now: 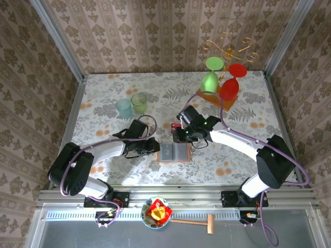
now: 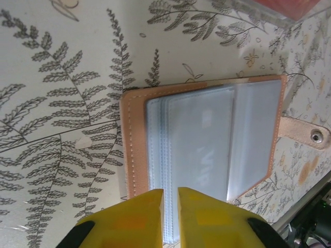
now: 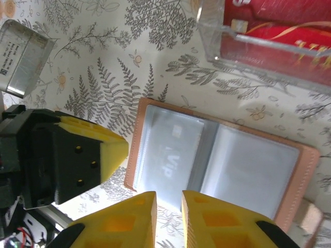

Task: Take the credit cards out of the card holder

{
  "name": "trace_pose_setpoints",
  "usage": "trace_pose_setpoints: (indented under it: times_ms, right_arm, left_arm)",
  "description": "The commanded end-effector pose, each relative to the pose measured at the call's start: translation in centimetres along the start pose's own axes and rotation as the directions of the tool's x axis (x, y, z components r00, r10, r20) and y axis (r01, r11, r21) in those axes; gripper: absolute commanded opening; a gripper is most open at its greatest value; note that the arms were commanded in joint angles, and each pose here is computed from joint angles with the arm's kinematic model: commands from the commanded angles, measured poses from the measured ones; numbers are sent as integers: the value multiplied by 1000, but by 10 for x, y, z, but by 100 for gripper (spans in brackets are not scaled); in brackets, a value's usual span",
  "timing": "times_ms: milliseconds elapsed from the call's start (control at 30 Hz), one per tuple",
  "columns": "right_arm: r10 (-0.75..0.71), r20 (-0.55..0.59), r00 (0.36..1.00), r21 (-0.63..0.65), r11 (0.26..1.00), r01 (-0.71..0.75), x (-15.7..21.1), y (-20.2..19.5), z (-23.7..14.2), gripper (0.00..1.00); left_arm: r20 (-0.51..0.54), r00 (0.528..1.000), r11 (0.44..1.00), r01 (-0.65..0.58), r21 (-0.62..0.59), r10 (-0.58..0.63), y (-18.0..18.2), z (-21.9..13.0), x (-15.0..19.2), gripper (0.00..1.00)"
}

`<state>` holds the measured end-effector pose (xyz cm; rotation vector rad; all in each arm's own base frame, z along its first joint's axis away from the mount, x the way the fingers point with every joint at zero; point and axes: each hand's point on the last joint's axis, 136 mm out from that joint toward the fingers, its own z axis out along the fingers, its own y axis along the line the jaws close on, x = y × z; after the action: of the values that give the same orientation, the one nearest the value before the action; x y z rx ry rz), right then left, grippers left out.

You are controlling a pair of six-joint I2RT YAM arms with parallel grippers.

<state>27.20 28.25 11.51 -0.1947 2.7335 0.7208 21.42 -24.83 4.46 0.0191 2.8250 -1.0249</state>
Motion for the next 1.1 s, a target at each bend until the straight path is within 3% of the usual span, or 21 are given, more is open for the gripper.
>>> trace_pose_setpoints:
  times_ms: [0, 200, 1067]
  right_arm:
    - [37, -44, 998, -8, 999, -38, 12, 3, 18, 22]
    - [49, -86, 995, 9, 999, -49, 18, 3, 34, 24]
    - [103, -177, 979, 0, 995, -104, 38, 10, 72, 32]
  left_arm:
    - [-12, 1000, 1000, 19, -11, -20, 8, 5, 6, 14]
    - [-20, 999, 999, 33, -27, -33, 15, 9, 10, 11]
    - [-57, 996, 996, 61, -71, -65, 28, 16, 16, 12]
